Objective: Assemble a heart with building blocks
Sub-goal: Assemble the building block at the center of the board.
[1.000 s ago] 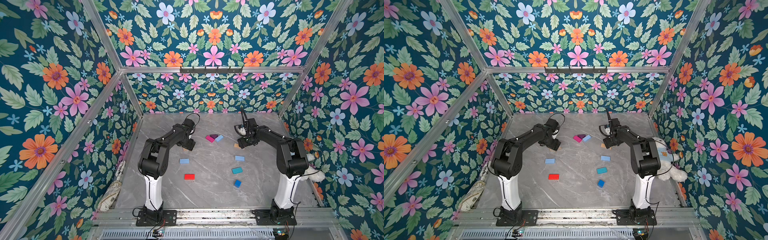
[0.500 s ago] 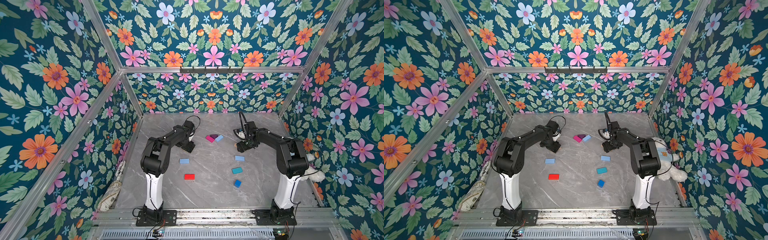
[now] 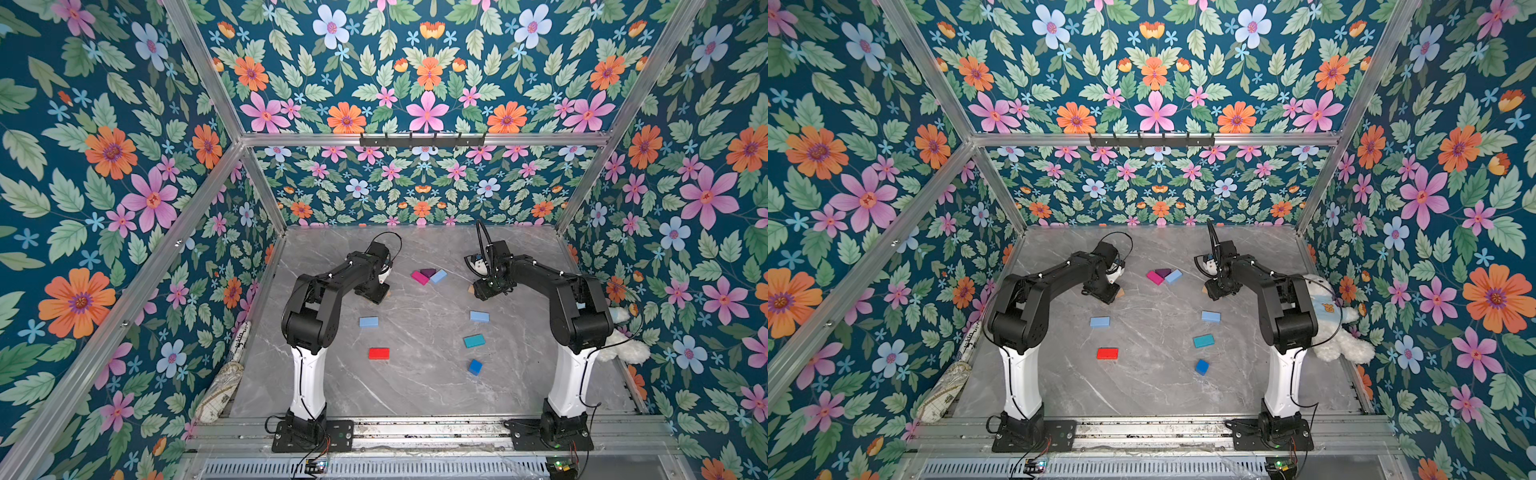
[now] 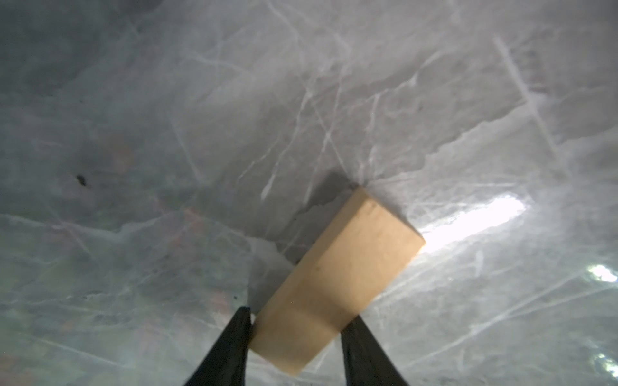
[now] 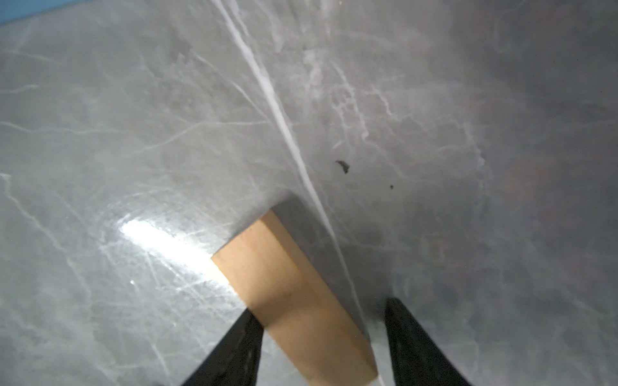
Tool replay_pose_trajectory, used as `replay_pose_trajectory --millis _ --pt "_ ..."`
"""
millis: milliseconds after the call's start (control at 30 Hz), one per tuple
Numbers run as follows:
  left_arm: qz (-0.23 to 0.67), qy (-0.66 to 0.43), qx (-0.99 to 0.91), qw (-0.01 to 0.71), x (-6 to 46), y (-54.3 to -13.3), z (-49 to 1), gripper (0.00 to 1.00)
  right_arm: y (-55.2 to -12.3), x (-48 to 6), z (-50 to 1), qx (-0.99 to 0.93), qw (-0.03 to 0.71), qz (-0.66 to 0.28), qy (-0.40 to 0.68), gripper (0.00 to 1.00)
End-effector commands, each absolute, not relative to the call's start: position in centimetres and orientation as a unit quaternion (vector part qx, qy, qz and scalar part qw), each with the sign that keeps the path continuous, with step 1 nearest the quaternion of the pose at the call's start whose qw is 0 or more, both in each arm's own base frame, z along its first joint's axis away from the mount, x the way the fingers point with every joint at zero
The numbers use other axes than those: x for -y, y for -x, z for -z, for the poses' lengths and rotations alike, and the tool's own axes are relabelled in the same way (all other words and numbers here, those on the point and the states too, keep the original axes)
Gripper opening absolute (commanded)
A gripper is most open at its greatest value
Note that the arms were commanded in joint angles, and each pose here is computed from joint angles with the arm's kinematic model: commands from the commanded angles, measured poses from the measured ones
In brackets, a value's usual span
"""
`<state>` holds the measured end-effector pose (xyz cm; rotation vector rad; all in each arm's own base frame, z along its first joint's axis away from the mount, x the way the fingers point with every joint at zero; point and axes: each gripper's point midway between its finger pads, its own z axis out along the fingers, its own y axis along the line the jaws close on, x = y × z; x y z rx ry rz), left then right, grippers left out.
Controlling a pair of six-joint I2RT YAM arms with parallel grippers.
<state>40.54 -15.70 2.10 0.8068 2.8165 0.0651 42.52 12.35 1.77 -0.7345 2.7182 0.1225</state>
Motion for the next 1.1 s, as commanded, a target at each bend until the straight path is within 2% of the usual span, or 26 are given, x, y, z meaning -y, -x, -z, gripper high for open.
replay_pose_trajectory --millis 0,267,333,500,733,1067 --pt "-0.037 -0.282 -0.955 0.08 14.8 -39.7 -1.0 0.38 -40.4 -12.6 -0.7 -0.953 0.124 -0.058 0.272 0.48" --pt "0.001 -0.267 -0.961 0.067 15.7 -38.5 -1.0 0.27 -39.5 -12.5 -1.3 -0.954 0.126 -0.051 0.269 0.17" --pt "0.02 -0.253 -0.965 0.063 16.5 -38.0 -0.9 0.26 -39.5 -12.4 -1.7 -0.953 0.132 -0.05 0.267 0.15" --pt "0.007 -0.277 -0.958 0.074 18.5 -36.9 -0.7 0.25 -40.1 -13.0 -3.4 -0.95 0.16 -0.052 0.264 0.13" --pt "0.0 -0.302 -0.949 0.092 20.4 -38.6 -1.2 0.26 -40.5 -16.8 -4.6 -0.931 0.183 -0.056 0.31 0.13" --pt "-0.013 -0.331 -0.94 0.087 22.0 -40.3 -0.6 0.25 -40.8 -19.6 -3.2 -0.922 0.162 -0.053 0.349 0.15"
